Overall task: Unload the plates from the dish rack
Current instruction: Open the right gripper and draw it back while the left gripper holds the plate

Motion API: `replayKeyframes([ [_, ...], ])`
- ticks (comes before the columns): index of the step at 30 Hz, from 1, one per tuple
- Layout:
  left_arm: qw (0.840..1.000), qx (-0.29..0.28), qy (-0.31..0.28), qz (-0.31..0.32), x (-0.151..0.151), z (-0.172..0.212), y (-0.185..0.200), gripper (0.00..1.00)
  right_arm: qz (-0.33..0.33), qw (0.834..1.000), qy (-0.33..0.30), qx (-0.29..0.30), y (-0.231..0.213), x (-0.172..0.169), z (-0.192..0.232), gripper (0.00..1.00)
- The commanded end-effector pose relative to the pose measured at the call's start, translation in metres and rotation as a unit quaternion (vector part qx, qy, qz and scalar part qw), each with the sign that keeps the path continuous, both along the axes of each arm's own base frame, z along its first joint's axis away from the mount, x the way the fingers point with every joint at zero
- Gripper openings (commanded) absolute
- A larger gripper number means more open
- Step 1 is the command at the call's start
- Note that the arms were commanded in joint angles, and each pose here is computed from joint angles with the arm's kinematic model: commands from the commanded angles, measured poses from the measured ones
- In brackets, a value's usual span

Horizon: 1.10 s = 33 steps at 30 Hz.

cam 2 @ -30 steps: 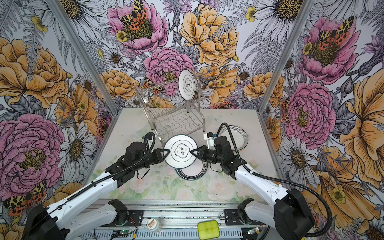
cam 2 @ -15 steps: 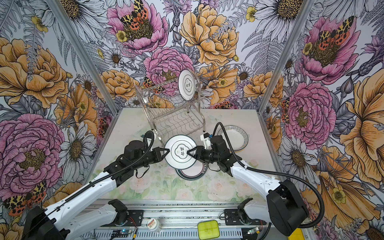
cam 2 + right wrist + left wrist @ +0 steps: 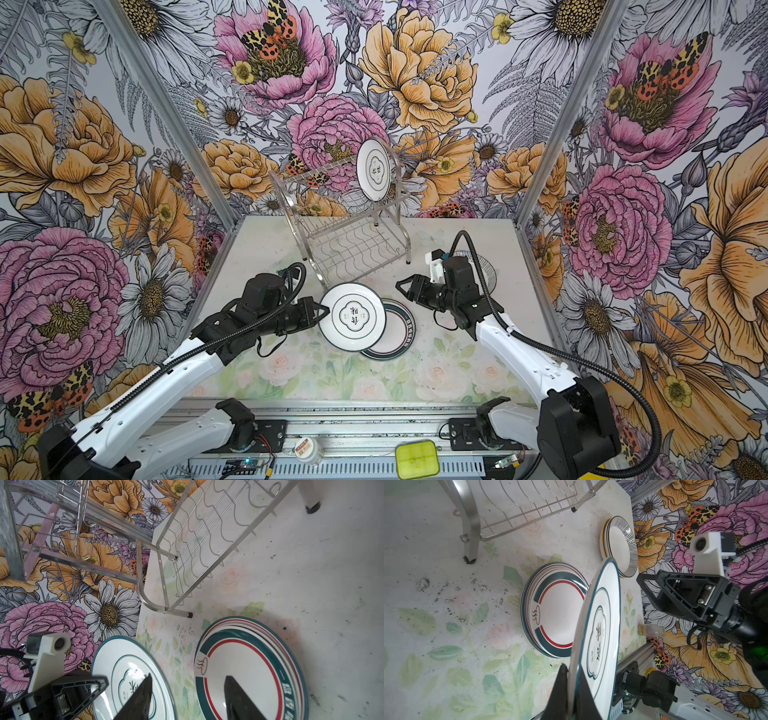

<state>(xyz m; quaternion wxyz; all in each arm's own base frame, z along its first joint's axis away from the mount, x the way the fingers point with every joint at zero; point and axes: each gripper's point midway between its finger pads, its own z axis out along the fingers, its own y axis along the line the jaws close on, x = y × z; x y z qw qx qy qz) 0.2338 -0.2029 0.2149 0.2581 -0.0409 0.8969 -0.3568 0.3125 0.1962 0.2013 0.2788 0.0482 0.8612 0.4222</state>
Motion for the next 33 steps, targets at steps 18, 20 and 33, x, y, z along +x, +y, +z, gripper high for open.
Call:
replayKeyframes([
  [18, 0.997, 0.051, 0.044, 0.032, -0.012, -0.016, -0.031, 0.0, -0.151, 0.95, -0.082, -0.262, -0.098, 0.058, 0.035, 0.61],
  [20, 0.997, 0.056, 0.047, 0.033, -0.01, -0.018, -0.033, 0.0, -0.161, 0.945, -0.084, -0.272, -0.103, 0.058, 0.036, 0.6],
  [33, 0.992, 0.093, 0.067, 0.045, 0.016, -0.037, -0.041, 0.0, -0.171, 0.937, -0.072, -0.297, -0.114, 0.049, 0.022, 0.63],
])
